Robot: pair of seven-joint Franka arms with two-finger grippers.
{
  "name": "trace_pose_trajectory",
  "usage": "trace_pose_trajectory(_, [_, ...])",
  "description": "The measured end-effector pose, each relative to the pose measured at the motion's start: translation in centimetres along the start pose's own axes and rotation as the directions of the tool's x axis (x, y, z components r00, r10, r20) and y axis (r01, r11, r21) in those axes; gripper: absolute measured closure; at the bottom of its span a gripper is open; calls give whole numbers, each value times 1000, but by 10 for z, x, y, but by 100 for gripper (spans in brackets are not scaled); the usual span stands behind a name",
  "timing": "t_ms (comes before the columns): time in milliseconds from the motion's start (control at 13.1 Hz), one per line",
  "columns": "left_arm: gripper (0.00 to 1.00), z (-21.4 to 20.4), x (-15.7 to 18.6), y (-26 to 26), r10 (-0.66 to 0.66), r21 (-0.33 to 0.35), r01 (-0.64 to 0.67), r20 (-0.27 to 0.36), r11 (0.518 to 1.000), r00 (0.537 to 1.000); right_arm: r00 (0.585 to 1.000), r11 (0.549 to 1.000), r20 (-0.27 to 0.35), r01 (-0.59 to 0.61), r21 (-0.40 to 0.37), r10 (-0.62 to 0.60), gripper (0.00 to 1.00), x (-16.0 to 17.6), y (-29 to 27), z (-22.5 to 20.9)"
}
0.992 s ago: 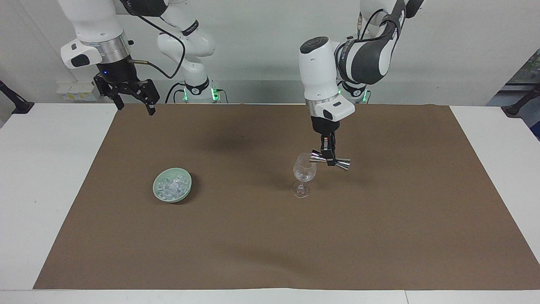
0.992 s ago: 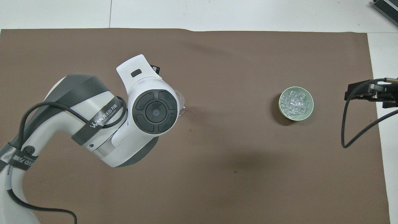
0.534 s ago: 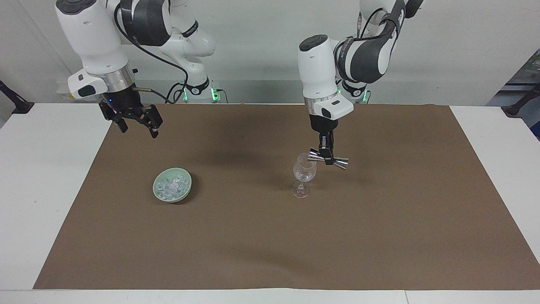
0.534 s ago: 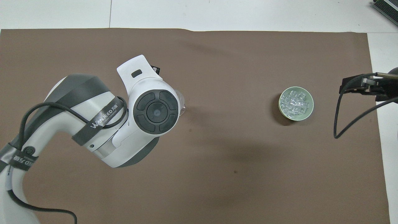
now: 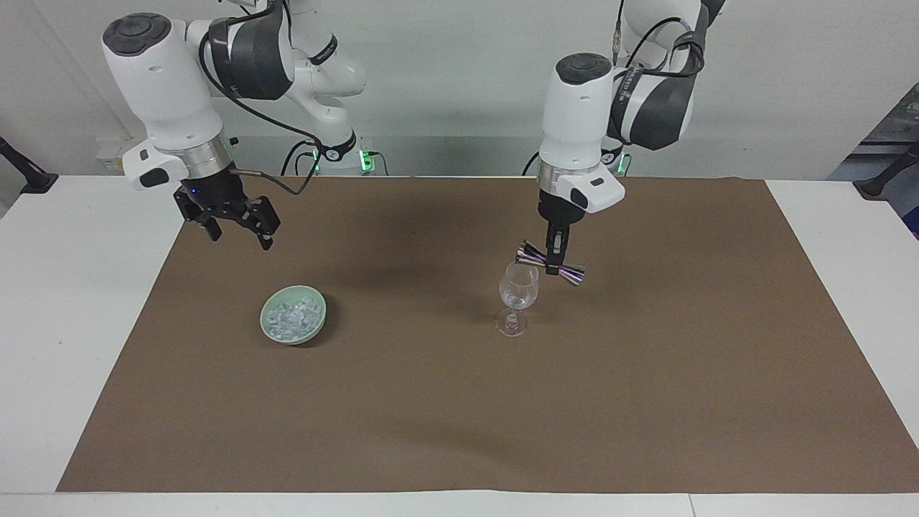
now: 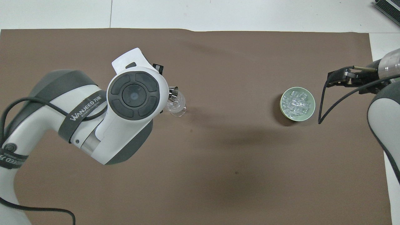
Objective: Pour wine and add ice with both arms
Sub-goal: 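Carry the cup back with the left gripper while the right gripper reaches ice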
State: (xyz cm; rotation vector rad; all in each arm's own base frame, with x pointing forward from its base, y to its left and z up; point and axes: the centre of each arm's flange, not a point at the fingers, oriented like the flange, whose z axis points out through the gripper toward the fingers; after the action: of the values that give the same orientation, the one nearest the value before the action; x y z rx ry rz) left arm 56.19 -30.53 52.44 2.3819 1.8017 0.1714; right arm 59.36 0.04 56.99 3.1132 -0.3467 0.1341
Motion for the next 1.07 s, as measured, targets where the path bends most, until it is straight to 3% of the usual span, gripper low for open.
trace_pose_trajectory(534, [79, -15, 112, 6, -89, 88, 68, 255, 994, 963, 998, 999, 10, 54, 8, -54, 0, 5, -3, 51])
trace_pose_trajectory(916, [79, -17, 209, -6, -231, 132, 191, 450, 973, 863, 994, 995, 23, 102, 8, -102, 0, 8, -4, 94])
trace_pose_trajectory(1068, [79, -9, 243, -16, -269, 152, 223, 494, 963, 827, 994, 995, 21, 104, 9, -104, 0, 7, -4, 103])
